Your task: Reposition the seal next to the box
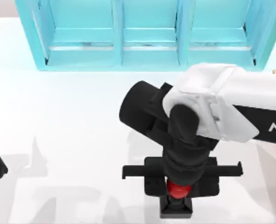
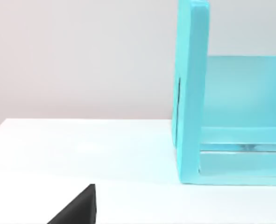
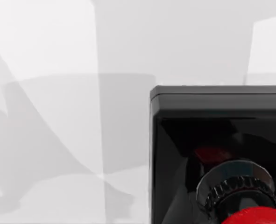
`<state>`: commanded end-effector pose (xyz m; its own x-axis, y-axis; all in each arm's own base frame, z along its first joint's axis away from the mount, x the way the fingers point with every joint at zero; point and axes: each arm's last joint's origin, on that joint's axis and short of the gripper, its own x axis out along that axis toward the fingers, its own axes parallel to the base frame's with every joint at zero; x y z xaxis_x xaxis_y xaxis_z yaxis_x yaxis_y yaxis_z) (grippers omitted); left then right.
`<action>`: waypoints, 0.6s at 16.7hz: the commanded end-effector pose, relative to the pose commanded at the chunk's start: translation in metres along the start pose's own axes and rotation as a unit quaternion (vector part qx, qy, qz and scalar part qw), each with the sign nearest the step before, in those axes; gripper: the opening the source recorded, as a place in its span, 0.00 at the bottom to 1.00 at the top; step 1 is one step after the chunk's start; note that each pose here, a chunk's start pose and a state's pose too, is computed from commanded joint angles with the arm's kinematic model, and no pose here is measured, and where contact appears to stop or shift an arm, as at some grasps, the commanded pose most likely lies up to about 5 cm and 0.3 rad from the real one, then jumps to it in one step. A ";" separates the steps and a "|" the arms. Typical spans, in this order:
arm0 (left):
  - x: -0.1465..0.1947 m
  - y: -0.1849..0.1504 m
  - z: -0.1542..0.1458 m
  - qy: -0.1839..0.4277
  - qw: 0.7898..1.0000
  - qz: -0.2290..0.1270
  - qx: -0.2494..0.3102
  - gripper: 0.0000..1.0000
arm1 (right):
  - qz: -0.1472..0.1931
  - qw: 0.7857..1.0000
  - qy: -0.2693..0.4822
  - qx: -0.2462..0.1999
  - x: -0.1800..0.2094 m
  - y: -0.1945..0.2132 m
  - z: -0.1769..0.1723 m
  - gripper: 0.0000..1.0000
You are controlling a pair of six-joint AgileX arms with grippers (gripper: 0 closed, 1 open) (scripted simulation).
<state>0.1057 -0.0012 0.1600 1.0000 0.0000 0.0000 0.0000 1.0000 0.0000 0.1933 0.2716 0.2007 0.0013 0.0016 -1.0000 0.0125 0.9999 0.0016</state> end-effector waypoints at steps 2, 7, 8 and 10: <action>0.000 0.000 0.000 0.000 1.000 0.000 0.000 1.00 | -0.002 1.000 0.001 0.000 0.002 0.001 0.000 0.00; 0.000 0.000 0.000 0.000 1.000 0.000 0.000 1.00 | -0.008 1.000 0.007 -0.001 -0.010 0.005 0.033 0.00; 0.000 0.000 0.000 0.000 1.000 0.000 0.000 1.00 | -0.008 1.000 0.008 -0.001 -0.015 0.005 0.046 0.00; 0.000 0.000 0.000 0.000 1.000 0.000 0.000 1.00 | -0.008 1.000 0.009 0.000 -0.026 0.003 0.076 0.00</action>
<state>0.1057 -0.0012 0.1600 1.0000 0.0000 0.0000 0.0000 1.0000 0.0000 0.2694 0.2735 0.2268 -0.0164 -0.0152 -0.9998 0.0115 0.9998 -0.0154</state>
